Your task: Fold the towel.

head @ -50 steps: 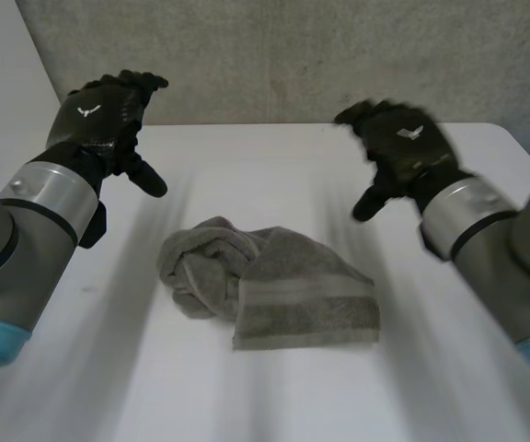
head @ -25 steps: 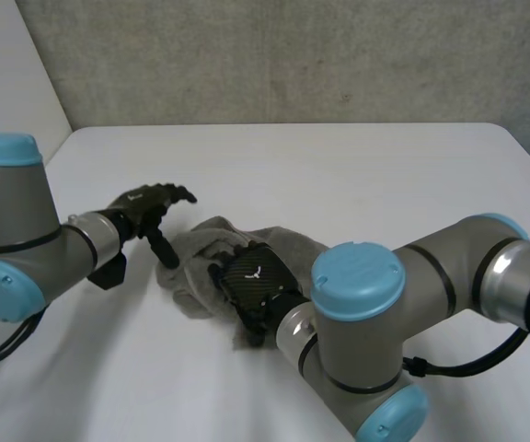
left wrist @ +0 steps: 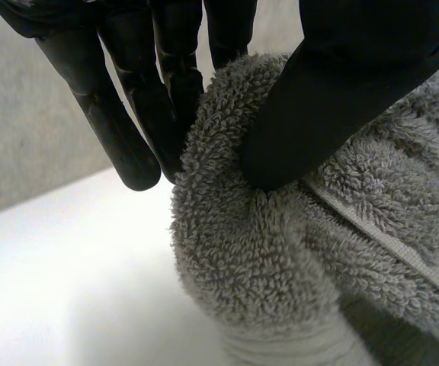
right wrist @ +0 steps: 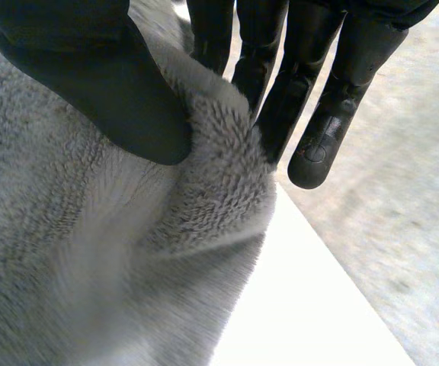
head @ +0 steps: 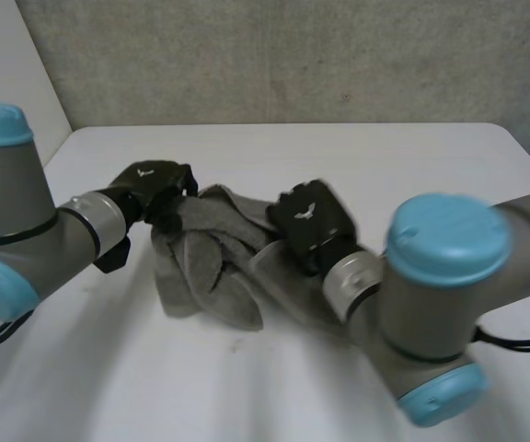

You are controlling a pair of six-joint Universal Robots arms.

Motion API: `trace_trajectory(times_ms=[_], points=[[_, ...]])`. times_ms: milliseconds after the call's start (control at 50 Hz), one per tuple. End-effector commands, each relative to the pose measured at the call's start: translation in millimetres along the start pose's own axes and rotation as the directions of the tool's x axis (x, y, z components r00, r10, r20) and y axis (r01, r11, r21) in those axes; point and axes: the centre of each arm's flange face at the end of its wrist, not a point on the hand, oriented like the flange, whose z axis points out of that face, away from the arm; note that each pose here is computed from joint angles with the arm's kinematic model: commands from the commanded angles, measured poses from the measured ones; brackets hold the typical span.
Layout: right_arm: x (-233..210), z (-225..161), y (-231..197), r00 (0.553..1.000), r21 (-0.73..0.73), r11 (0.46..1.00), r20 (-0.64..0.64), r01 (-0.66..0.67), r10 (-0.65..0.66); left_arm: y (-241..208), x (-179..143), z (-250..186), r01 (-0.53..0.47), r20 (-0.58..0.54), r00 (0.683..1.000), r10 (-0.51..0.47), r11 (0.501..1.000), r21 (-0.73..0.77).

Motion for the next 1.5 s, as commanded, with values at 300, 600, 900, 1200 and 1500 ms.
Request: trace_trajectory(times_ms=[300, 600, 900, 1200, 1500], points=[[98, 0, 16, 0.997, -0.217, 0.975, 0.033, -0.054, 0.063, -24, 19, -12, -0.073, -0.003, 0.997, 0.073, 0.997, 0.006], [167, 37, -90, 0.891, 0.395, 0.834, -0.395, 0.385, -0.224, -171, 34, -22, -0.28, 0.301, 0.944, 0.134, 0.809, 0.517], [116, 31, 43, 0.952, 0.209, 0.958, 0.195, 0.196, -0.237, 21, 55, -24, -0.215, 0.151, 0.964, 0.217, 0.976, -0.031], [82, -22, 105, 0.881, -0.1, 0.971, 0.45, 0.216, -0.15, 38, 100, -61, -0.263, 0.026, 0.964, 0.265, 0.963, -0.06], [110, -34, 61, 0.922, -0.136, 0.938, 0.185, -0.32, 0.341, -3, 97, -79, -0.246, 0.061, 0.968, 0.242, 0.967, 0.072]])
